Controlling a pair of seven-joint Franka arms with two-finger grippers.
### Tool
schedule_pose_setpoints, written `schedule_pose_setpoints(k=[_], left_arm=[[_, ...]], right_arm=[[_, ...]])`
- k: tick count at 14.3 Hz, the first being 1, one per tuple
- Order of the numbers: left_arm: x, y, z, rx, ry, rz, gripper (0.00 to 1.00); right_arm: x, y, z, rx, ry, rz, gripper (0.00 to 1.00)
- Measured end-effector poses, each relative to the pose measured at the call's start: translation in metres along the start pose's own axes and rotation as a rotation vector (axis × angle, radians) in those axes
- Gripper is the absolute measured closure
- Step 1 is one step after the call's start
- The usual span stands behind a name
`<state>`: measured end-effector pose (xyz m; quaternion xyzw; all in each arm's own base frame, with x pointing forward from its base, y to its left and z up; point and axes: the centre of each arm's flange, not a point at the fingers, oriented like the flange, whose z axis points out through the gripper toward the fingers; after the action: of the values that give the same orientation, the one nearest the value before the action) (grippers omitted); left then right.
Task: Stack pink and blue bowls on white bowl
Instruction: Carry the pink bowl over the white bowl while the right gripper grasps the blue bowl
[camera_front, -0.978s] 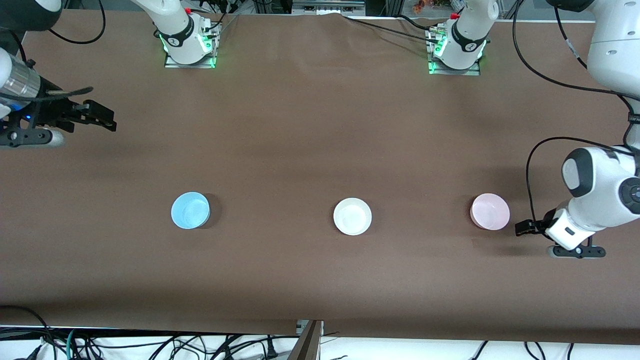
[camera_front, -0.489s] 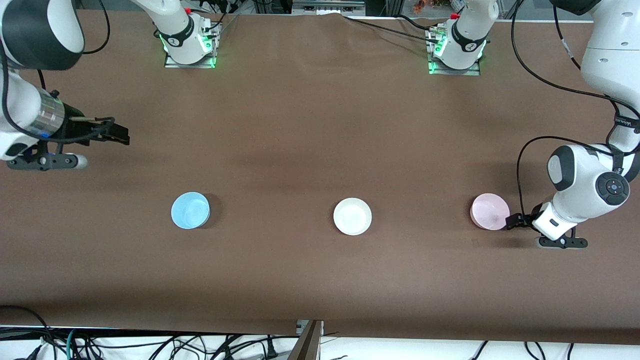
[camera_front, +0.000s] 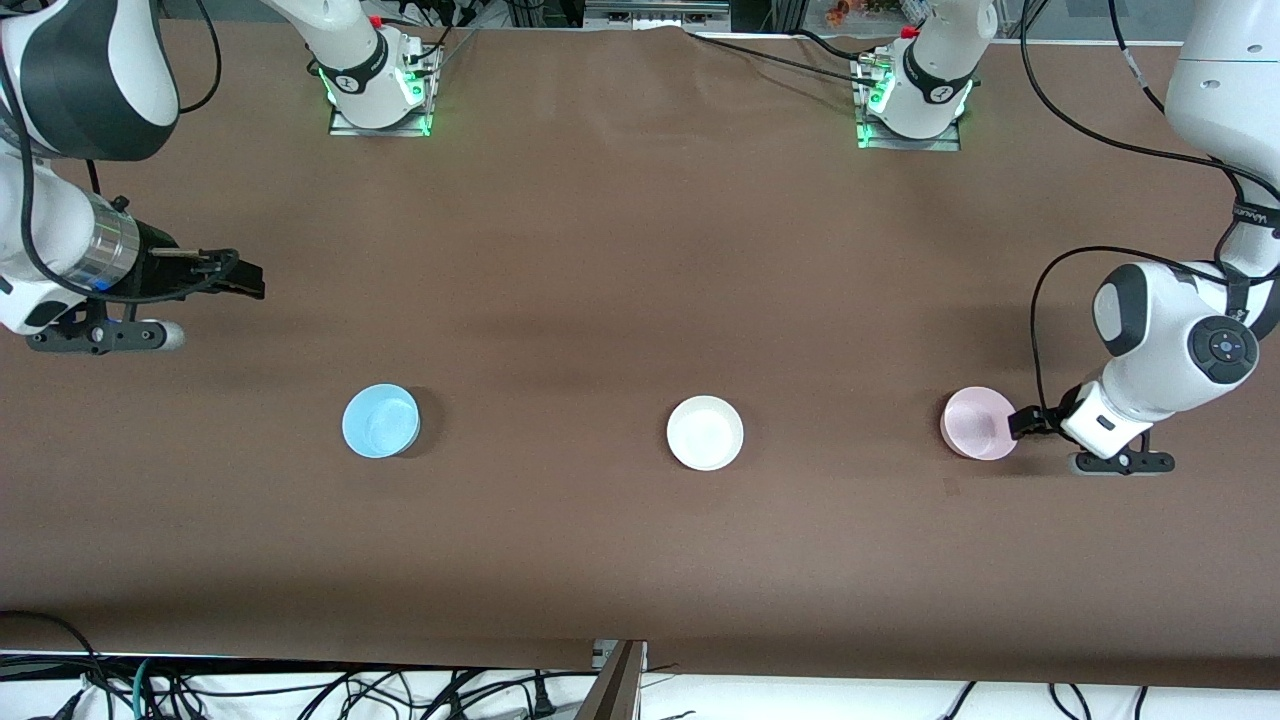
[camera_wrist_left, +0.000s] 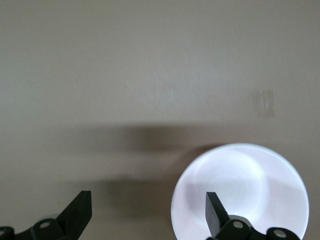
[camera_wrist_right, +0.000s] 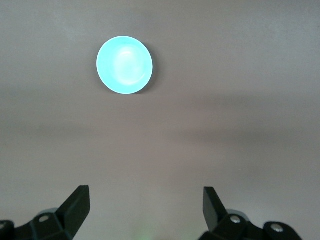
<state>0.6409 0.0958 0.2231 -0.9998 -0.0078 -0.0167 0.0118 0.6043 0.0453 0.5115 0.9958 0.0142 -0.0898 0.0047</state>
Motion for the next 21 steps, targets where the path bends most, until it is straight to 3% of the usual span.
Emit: schedule_pose_setpoints(k=[2, 4, 7, 10, 15, 16, 18, 19, 20, 21], left_arm=[[-0.017, -0.001, 0.02, -0.011, 0.002, -0.008, 0.0], [-0.032, -0.004, 0.035, -0.021, 0.003, -0.016, 0.0], [-0.036, -0.004, 0.037, -0.022, 0.002, -0.017, 0.05], [-0.034, -0.001, 0.034, -0.024, 0.007, -0.012, 0.37], [-0.033, 0.005, 0.032, -0.028, 0.011, -0.01, 0.88], [-0.032, 0.006, 0.029, -0.028, 0.015, -0.008, 0.94], [-0.03, 0.01, 0.023, -0.029, 0.023, 0.0, 0.94], [-0.029, 0.015, 0.02, -0.033, 0.029, 0.008, 0.94], [-0.027, 0.023, 0.015, -0.038, 0.038, 0.017, 0.95], [-0.023, 0.034, 0.007, -0.046, 0.055, 0.023, 0.97]], right_arm=[[0.015, -0.003, 0.018, 0.004, 0.007, -0.003, 0.0], [0.043, -0.009, 0.051, 0.005, 0.049, -0.01, 0.0], [0.096, -0.022, 0.144, -0.013, 0.095, -0.026, 0.0], [0.121, -0.024, 0.224, -0.028, 0.074, -0.059, 0.0], [0.119, -0.013, 0.268, 0.009, 0.05, -0.035, 0.04], [0.117, -0.013, 0.271, 0.011, 0.043, -0.033, 0.05], [0.114, -0.013, 0.279, 0.024, 0.029, -0.024, 0.15], [0.113, -0.013, 0.281, 0.029, 0.025, -0.021, 0.15], [0.112, -0.013, 0.282, 0.031, 0.023, -0.019, 0.21], [0.112, -0.013, 0.282, 0.033, 0.022, -0.018, 0.33]])
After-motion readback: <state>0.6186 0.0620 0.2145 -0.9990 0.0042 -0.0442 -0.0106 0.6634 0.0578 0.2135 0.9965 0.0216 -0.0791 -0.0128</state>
